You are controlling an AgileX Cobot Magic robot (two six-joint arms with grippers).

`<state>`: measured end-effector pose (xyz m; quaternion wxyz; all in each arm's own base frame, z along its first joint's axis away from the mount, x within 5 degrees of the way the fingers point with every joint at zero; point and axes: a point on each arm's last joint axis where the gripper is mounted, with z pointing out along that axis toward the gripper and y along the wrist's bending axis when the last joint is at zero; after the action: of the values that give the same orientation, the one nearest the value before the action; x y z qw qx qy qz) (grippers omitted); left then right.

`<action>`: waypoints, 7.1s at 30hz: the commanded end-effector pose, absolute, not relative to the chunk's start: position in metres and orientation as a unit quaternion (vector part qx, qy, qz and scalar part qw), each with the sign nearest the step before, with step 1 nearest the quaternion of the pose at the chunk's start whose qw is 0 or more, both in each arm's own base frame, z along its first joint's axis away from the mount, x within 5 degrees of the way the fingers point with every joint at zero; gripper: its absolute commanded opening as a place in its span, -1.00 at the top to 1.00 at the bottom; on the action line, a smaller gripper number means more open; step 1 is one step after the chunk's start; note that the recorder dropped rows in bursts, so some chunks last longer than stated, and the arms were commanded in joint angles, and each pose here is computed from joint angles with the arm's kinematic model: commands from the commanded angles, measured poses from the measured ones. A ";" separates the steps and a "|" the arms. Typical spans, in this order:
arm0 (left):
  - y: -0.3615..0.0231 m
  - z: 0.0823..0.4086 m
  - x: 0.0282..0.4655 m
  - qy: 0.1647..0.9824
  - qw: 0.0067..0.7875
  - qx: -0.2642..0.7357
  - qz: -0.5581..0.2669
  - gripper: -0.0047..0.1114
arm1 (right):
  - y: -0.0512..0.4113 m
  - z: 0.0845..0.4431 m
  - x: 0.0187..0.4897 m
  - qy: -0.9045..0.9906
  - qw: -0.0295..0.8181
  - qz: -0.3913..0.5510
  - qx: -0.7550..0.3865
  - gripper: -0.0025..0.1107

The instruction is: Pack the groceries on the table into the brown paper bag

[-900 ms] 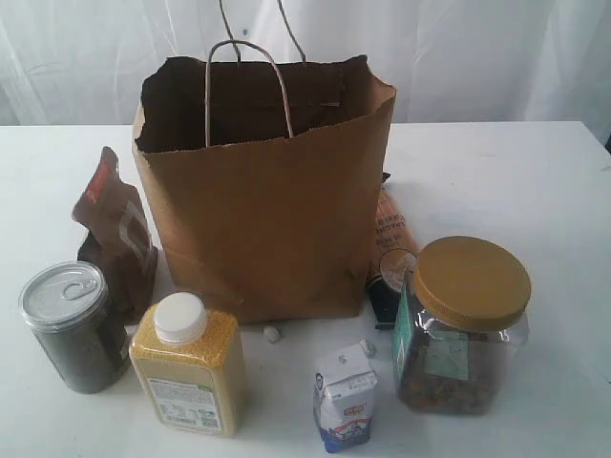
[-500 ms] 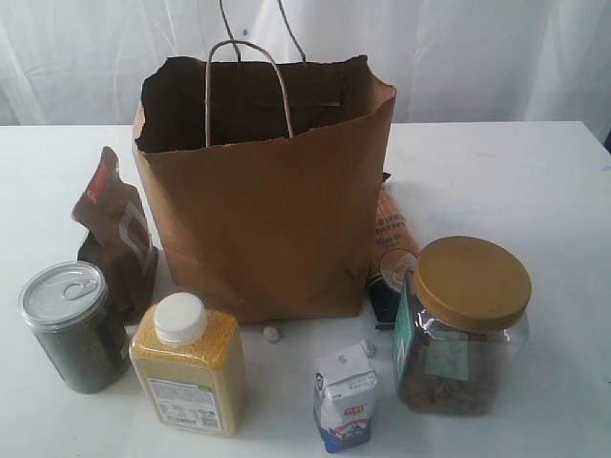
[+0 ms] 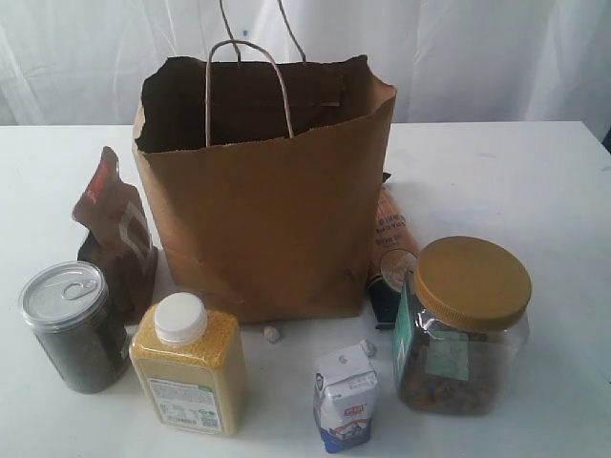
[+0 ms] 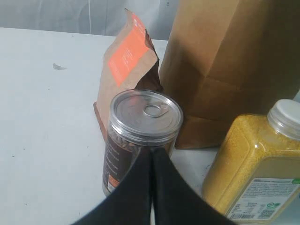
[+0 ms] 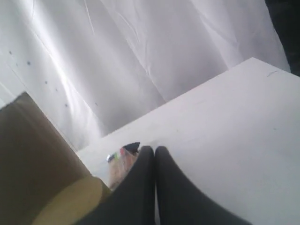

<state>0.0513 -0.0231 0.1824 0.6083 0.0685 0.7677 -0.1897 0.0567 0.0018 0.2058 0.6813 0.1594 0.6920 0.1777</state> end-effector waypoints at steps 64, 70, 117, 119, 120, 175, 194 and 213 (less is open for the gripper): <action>-0.023 0.182 0.051 0.766 0.609 0.065 -0.194 0.92 | 0.103 0.333 0.224 0.934 0.161 0.084 -0.308 -0.90; -0.023 0.182 0.051 0.766 0.609 0.065 -0.194 0.92 | 0.109 0.313 0.240 0.945 0.122 0.081 -0.294 -0.90; -0.023 0.182 0.051 0.766 0.609 0.065 -0.194 0.92 | 0.126 0.254 0.270 0.951 0.042 0.065 -0.298 0.39; -0.023 0.182 0.051 0.766 0.609 0.065 -0.194 0.92 | 0.126 0.256 0.268 0.951 0.037 0.067 -0.298 0.90; -0.023 0.182 0.051 0.766 0.609 0.065 -0.194 0.92 | 0.125 0.260 0.266 0.951 0.043 0.068 -0.299 0.94; -0.023 0.182 0.051 0.766 0.609 0.065 -0.194 0.92 | 0.178 0.526 0.274 0.814 0.457 0.188 -0.306 0.96; -0.023 0.182 0.051 0.766 0.609 0.065 -0.194 0.92 | 0.204 0.485 0.310 0.837 0.409 0.167 -0.324 0.96; -0.023 0.182 0.051 0.766 0.609 0.065 -0.194 0.92 | 0.223 0.460 0.325 0.847 0.378 0.165 -0.335 0.96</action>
<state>0.0513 -0.0231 0.1824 0.6083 0.0685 0.7677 -0.1897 0.3248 0.2207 0.4564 0.3644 -0.3312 0.8550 0.1628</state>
